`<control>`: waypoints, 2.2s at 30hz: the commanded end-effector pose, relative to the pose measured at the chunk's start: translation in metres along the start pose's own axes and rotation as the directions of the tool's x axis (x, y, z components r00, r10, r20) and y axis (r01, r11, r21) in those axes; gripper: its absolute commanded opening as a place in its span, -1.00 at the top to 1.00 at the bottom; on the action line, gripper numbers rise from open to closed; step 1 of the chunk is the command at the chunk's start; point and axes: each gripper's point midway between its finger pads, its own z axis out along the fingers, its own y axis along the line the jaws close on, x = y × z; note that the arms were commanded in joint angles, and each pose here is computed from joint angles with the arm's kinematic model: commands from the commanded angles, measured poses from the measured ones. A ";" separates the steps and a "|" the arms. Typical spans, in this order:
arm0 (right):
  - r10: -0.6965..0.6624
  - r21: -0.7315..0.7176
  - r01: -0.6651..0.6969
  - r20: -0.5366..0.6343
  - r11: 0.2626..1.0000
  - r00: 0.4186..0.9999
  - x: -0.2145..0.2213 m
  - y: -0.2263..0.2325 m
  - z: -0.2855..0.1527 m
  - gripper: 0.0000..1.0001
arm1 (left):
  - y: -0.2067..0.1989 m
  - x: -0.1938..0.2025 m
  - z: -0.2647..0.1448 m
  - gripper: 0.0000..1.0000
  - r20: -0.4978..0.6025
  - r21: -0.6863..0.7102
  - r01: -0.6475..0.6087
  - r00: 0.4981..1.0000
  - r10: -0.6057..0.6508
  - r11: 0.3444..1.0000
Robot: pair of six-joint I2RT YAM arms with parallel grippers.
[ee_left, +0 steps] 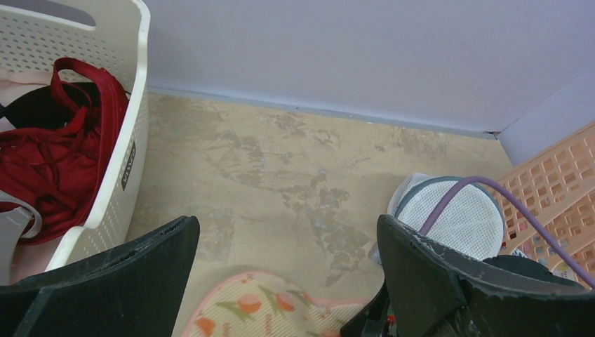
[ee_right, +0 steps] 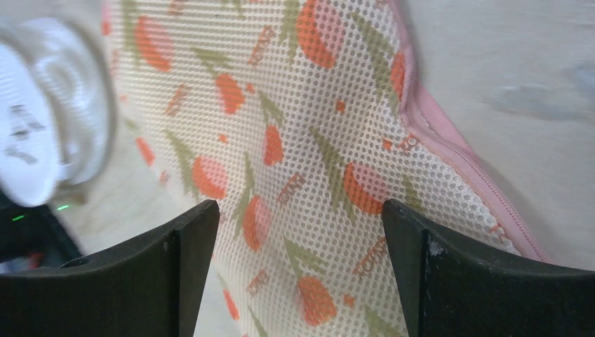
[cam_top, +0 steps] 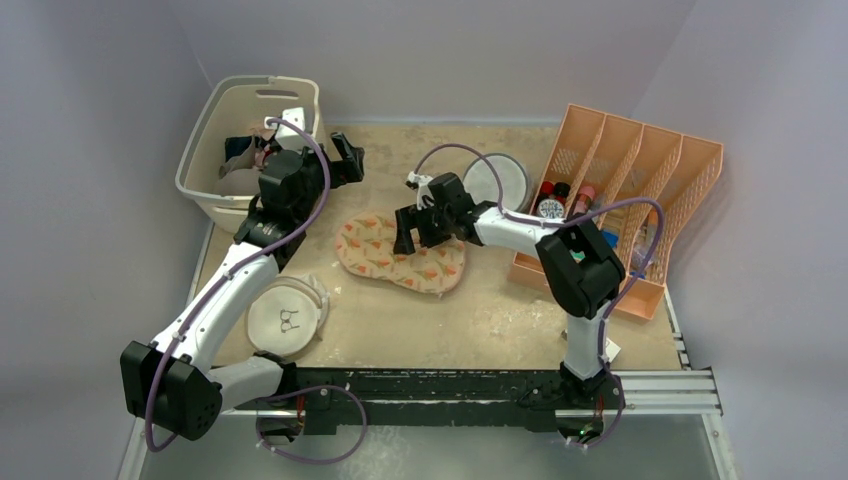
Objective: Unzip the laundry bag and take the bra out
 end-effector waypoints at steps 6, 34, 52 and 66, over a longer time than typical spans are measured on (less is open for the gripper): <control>0.028 -0.268 0.032 0.215 0.963 0.976 -0.062 0.073 -0.057 -0.82 | -0.010 -0.034 -0.009 -0.93 0.091 0.022 0.001 0.996 -0.003 1.000; 0.291 -0.261 -0.263 0.075 0.929 0.954 0.066 0.005 -0.068 -0.48 | -0.020 -0.013 0.003 -0.92 0.016 0.056 -0.007 1.000 0.006 0.998; 0.369 -0.395 -0.267 0.210 0.879 0.905 0.000 0.011 -0.093 1.00 | -0.098 0.045 -0.011 -0.94 -0.032 0.432 -0.163 0.980 0.195 0.887; 0.334 -0.392 -0.223 0.245 0.893 0.910 -0.026 -0.007 -0.145 1.00 | -0.125 0.182 -0.085 -0.63 0.182 0.637 -0.678 0.595 0.783 0.367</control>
